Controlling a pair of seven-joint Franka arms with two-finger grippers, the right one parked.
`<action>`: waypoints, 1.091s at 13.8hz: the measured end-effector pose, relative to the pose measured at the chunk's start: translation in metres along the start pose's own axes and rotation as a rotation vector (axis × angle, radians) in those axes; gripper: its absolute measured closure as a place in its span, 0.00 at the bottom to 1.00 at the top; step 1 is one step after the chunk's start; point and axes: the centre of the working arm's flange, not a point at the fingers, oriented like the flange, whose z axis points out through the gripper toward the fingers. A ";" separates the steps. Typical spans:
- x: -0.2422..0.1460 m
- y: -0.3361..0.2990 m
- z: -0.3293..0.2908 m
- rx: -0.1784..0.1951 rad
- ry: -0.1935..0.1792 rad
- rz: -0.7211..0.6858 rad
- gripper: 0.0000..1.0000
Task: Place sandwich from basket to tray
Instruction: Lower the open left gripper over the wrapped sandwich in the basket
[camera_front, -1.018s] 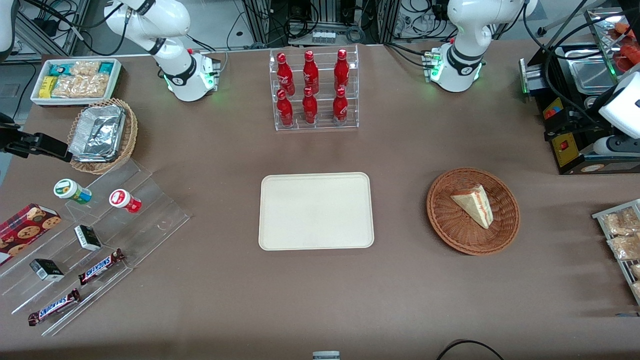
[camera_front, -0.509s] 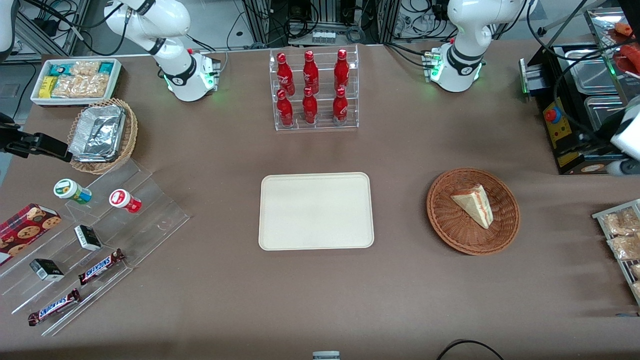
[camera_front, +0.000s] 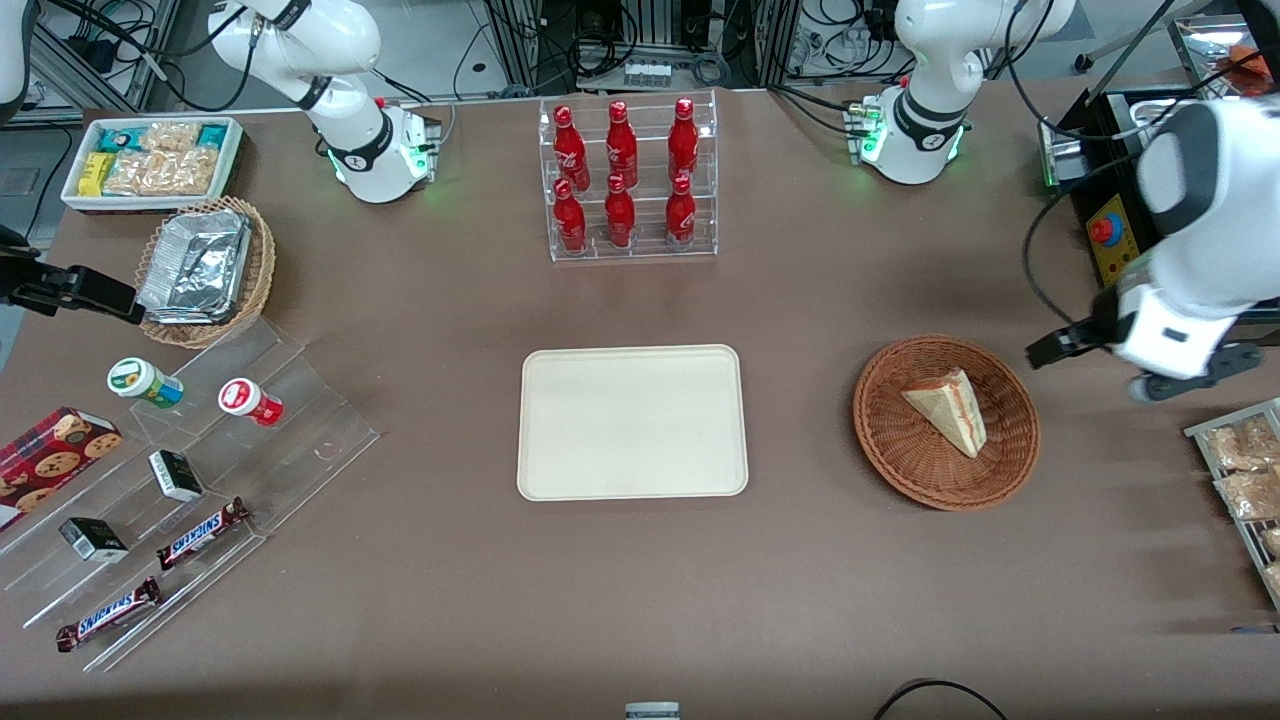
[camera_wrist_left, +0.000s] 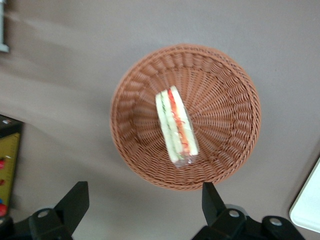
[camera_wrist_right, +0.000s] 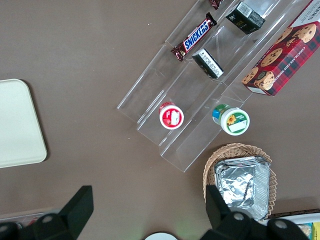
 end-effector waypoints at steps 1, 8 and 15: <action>-0.003 0.008 0.010 0.002 -0.006 -0.004 0.00; -0.020 0.019 0.101 -0.022 0.028 -0.050 0.00; -0.011 0.027 0.139 -0.054 0.052 -0.212 0.00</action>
